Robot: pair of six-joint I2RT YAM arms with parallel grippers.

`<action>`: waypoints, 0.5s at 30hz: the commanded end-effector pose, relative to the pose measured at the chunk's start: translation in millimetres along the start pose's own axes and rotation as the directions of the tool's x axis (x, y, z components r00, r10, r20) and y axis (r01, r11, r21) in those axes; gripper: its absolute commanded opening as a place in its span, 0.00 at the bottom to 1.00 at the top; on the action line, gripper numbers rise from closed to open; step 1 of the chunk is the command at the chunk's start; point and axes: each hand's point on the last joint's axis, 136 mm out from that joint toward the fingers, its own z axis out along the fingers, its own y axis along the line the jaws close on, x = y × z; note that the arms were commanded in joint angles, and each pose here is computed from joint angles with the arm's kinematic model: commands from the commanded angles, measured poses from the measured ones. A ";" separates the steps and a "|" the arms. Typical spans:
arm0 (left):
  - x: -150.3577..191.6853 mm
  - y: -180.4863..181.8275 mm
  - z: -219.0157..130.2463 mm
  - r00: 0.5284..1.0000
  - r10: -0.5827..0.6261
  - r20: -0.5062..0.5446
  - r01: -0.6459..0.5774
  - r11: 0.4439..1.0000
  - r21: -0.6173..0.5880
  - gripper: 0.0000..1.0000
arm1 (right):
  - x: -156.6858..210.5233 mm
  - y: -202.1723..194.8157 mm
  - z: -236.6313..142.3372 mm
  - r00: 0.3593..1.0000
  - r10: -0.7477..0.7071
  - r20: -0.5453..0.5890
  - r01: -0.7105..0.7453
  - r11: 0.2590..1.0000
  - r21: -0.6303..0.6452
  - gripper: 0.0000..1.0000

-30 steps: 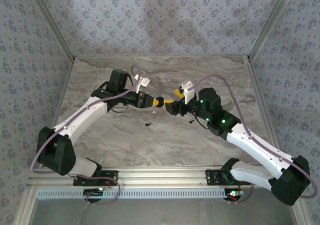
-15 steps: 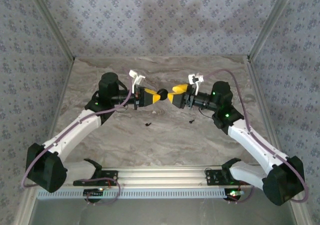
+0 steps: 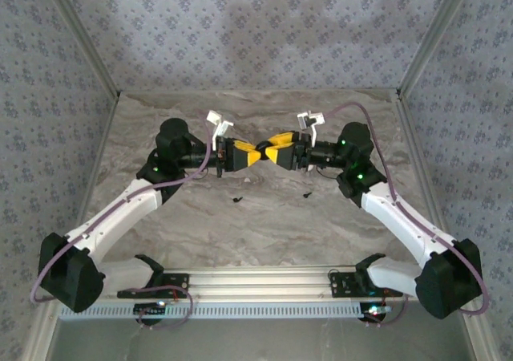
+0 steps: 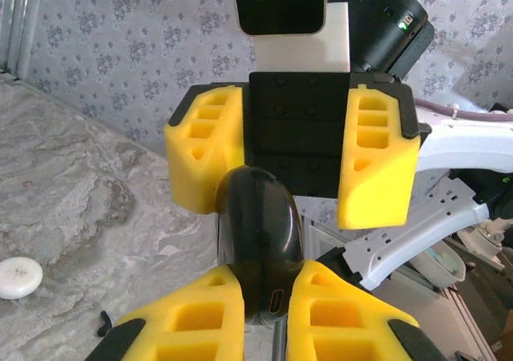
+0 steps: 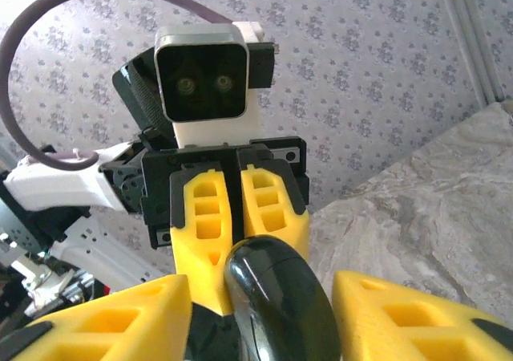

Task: Insert the wireless bluetooth earbuds into the charging case

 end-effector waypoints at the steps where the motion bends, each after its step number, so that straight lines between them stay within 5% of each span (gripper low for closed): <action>1: -22.7 -19.1 -2.9 0.995 0.077 0.058 -0.078 0.997 0.023 0.14 | -10.6 22.0 -1.9 0.999 -0.050 -0.002 0.050 0.996 -0.080 0.44; 15: -22.8 -14.2 -1.7 0.996 0.071 0.053 -0.071 0.997 -0.005 0.18 | -2.5 22.1 -2.3 0.997 -0.060 -0.046 0.056 0.995 -0.083 0.18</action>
